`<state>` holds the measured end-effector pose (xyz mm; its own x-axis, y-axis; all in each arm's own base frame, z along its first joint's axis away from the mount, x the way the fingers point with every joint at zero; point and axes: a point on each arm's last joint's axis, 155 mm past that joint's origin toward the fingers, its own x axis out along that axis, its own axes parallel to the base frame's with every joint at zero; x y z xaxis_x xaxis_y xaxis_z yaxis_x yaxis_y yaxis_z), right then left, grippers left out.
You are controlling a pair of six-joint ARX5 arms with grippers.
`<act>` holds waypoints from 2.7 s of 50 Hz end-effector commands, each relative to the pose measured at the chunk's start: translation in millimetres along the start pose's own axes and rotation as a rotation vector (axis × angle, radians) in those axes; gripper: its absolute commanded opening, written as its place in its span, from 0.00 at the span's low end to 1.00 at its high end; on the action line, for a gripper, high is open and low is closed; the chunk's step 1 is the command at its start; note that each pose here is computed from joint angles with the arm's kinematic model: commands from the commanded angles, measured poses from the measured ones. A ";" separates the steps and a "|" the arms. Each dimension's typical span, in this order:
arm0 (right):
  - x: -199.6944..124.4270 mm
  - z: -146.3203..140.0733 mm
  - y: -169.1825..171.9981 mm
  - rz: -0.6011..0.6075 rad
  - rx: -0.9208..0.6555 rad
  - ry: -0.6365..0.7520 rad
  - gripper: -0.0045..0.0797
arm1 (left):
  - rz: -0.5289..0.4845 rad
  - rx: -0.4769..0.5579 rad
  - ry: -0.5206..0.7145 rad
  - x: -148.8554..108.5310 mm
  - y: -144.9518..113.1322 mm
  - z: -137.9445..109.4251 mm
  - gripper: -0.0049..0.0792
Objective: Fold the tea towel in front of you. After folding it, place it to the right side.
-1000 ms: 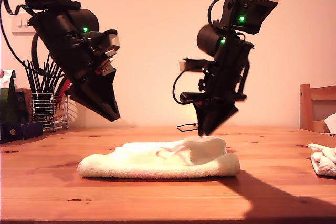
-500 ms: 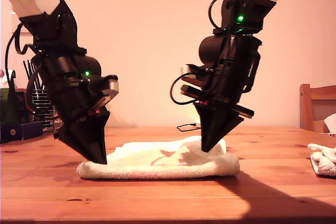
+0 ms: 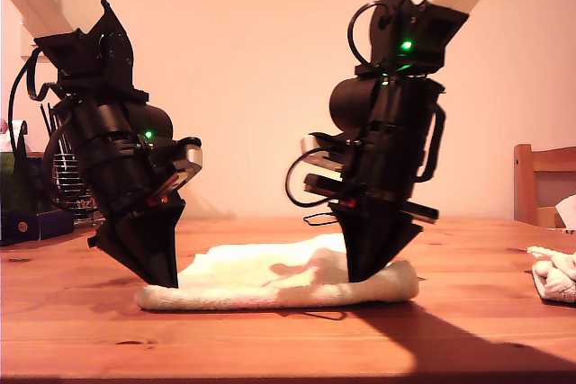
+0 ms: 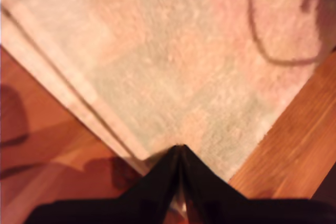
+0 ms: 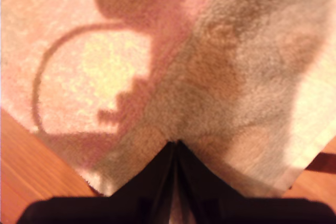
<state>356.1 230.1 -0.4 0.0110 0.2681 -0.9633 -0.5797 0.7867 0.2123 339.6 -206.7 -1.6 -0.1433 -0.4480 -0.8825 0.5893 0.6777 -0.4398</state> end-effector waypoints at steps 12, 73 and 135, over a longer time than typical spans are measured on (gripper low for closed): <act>16.0 -6.0 -0.8 -0.036 0.008 -0.010 0.04 | 0.043 -0.043 0.022 41.5 17.6 -36.9 0.03; 10.3 -22.8 48.0 -0.042 -0.034 -0.229 0.04 | 0.183 -0.020 -0.196 15.6 -11.0 -67.9 0.03; -28.9 -79.7 113.5 0.028 -1.007 -0.107 0.48 | 0.223 0.779 -0.197 -15.2 -92.2 -62.6 0.53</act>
<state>229.7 269.5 55.5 0.0655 0.3961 -0.9159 -0.9962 -0.0261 -0.0826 238.8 -227.4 50.9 0.1541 -0.5047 -0.8494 0.9776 0.2029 0.0568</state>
